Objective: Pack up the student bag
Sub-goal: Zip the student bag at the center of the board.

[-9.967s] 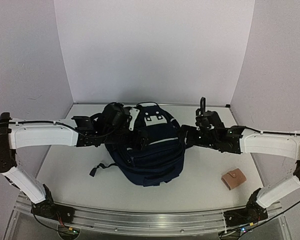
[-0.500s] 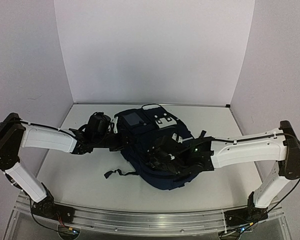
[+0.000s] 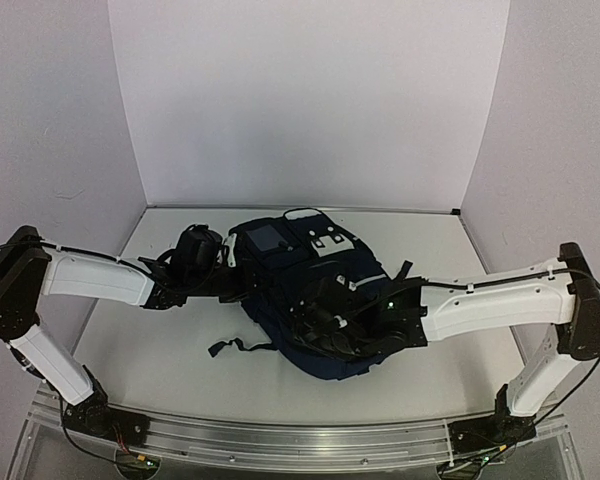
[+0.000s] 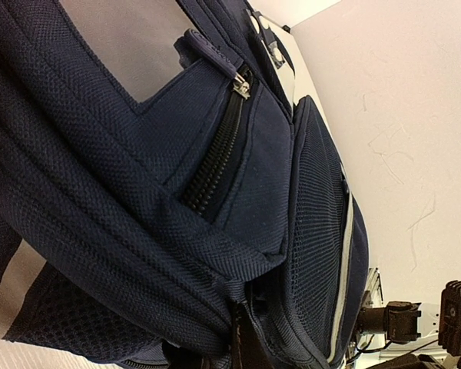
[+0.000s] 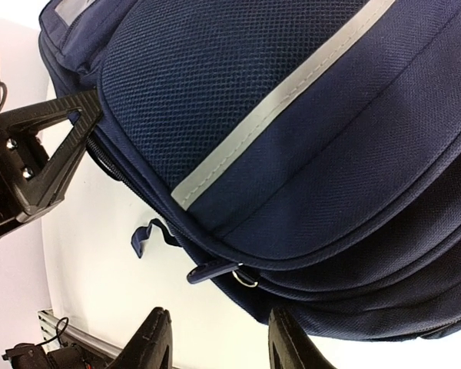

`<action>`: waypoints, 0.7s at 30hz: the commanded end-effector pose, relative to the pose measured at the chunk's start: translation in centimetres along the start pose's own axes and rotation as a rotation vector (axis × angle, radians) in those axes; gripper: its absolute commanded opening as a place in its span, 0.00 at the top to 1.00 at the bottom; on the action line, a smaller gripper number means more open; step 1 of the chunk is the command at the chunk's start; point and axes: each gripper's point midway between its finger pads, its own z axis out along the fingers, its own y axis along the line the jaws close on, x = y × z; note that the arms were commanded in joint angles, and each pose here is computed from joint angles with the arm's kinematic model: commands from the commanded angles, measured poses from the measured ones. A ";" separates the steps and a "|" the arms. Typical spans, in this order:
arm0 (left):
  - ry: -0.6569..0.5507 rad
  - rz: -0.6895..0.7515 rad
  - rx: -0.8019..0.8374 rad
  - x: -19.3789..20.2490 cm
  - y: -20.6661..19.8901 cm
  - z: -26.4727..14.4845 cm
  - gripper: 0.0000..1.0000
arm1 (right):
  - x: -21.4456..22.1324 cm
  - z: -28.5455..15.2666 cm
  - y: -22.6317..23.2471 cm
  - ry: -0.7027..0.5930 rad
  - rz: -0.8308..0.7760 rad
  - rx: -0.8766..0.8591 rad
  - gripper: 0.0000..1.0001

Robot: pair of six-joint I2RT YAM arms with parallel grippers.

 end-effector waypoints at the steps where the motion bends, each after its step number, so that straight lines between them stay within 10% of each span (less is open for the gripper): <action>1: -0.173 0.150 0.241 -4.9 -8.4 -2.5 1.00 | -1.3 -0.3 2.6 -0.060 0.011 -0.046 0.59; 21: -0.174 0.178 0.265 -4.5 -9.7 -3.2 1.00 | -2.0 3.5 -0.9 -0.091 0.052 0.073 0.62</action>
